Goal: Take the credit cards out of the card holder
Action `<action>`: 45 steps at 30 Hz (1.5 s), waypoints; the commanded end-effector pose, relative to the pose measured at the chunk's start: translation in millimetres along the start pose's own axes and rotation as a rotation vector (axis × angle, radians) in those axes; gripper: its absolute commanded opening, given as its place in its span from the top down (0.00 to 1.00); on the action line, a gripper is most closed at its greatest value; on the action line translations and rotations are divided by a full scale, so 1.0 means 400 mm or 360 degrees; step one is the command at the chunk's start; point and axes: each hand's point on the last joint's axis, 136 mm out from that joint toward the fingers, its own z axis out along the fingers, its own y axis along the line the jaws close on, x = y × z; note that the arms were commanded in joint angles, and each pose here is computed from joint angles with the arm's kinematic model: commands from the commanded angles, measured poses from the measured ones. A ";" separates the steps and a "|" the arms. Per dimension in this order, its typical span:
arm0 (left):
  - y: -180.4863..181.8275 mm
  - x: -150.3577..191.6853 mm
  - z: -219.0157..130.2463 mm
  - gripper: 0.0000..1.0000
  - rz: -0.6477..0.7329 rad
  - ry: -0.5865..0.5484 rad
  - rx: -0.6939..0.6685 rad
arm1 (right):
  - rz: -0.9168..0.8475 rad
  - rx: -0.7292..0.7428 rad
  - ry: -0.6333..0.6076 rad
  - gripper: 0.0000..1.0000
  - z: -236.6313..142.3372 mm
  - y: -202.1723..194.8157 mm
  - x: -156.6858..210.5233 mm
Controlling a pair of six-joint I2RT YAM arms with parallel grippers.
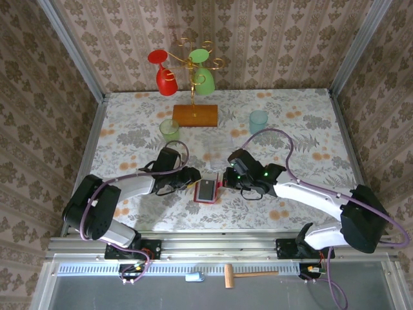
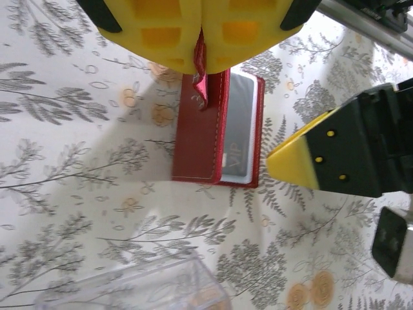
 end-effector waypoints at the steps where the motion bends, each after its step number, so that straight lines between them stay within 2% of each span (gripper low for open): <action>1: -0.038 -0.017 0.002 0.63 0.0000 -0.0010 0.0061 | -0.0006 0.0124 -0.0017 1.00 -0.011 -0.068 0.001; 9: -0.100 -0.003 0.027 0.65 0.0044 0.0045 0.0124 | 0.0015 0.0231 -0.0009 1.00 -0.008 -0.150 0.003; 18: -0.163 0.051 0.104 0.66 0.0120 0.0176 0.0150 | 0.0021 0.0376 0.0010 1.00 0.011 -0.244 0.026; 26: -0.194 0.102 0.172 0.67 0.0160 0.0284 0.0157 | 0.0012 0.0463 0.0058 0.88 0.033 -0.290 0.050; 38: -0.179 0.133 0.218 0.69 0.0137 0.0348 0.0138 | -0.0022 0.0449 0.0001 0.65 -0.031 -0.262 0.018; 45: -0.170 0.128 0.210 0.70 0.0127 0.0334 0.0131 | -0.0014 0.0320 -0.0054 0.62 -0.080 -0.194 -0.021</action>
